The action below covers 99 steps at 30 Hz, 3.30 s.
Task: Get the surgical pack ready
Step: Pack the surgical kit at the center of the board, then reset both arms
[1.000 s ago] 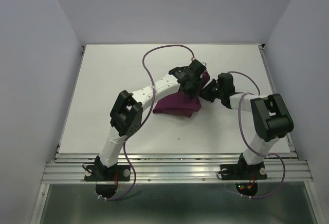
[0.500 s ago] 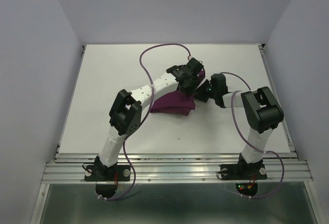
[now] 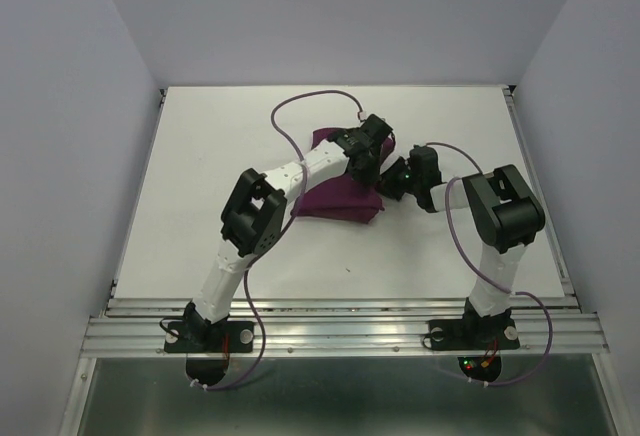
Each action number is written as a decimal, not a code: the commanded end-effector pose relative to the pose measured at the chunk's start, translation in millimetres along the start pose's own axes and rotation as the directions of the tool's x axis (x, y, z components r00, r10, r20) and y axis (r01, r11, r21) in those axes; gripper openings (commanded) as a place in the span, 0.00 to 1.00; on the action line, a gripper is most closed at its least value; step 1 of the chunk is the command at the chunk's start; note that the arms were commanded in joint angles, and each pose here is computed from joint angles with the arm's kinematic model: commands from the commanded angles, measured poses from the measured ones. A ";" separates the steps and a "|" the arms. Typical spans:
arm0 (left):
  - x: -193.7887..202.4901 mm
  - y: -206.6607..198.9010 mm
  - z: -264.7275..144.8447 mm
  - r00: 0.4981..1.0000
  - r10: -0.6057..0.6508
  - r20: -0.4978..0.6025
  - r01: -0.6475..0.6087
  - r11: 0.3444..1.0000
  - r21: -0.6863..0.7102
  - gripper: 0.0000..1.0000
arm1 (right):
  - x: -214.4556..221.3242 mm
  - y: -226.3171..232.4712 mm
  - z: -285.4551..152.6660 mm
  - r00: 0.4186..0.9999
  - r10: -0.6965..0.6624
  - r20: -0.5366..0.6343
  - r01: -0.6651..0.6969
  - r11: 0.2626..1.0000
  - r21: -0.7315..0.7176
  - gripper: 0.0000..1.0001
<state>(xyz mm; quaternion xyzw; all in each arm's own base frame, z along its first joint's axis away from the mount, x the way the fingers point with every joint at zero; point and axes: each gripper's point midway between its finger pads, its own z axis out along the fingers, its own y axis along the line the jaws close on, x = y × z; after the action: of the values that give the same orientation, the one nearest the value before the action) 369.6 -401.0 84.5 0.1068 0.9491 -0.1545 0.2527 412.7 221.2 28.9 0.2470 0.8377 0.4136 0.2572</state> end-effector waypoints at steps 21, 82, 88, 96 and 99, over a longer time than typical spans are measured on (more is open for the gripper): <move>-31.7 -23.2 46.1 0.975 -0.211 0.075 0.206 0.976 0.074 0.00 | 48.5 -34.8 -49.2 0.963 -0.254 -0.093 0.270 0.914 0.304 0.09; -26.9 7.6 -226.7 0.930 0.012 0.367 -0.036 0.998 0.060 0.01 | -30.6 -11.4 -287.1 0.772 -0.447 0.452 0.090 0.780 0.619 1.00; 2.4 50.3 -244.2 0.916 0.011 0.400 -0.007 1.000 -0.010 0.02 | -37.2 -11.9 -315.1 0.721 -0.449 0.528 0.034 0.784 0.620 1.00; 20.2 107.0 -293.8 0.816 -0.123 0.565 0.144 0.990 0.009 0.13 | -36.7 -17.7 -331.8 0.685 -0.386 0.618 -0.054 0.819 0.571 1.00; 26.2 122.6 -306.3 0.784 -0.153 0.602 0.178 0.984 0.018 0.50 | -36.0 -19.8 -334.2 0.677 -0.370 0.636 -0.071 0.828 0.556 1.00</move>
<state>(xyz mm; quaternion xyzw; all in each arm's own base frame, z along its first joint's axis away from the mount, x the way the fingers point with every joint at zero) 243.0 -203.7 265.5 0.0211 0.8643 -0.1692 0.4732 226.1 11.4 187.6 0.3445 0.7935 0.0148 0.5015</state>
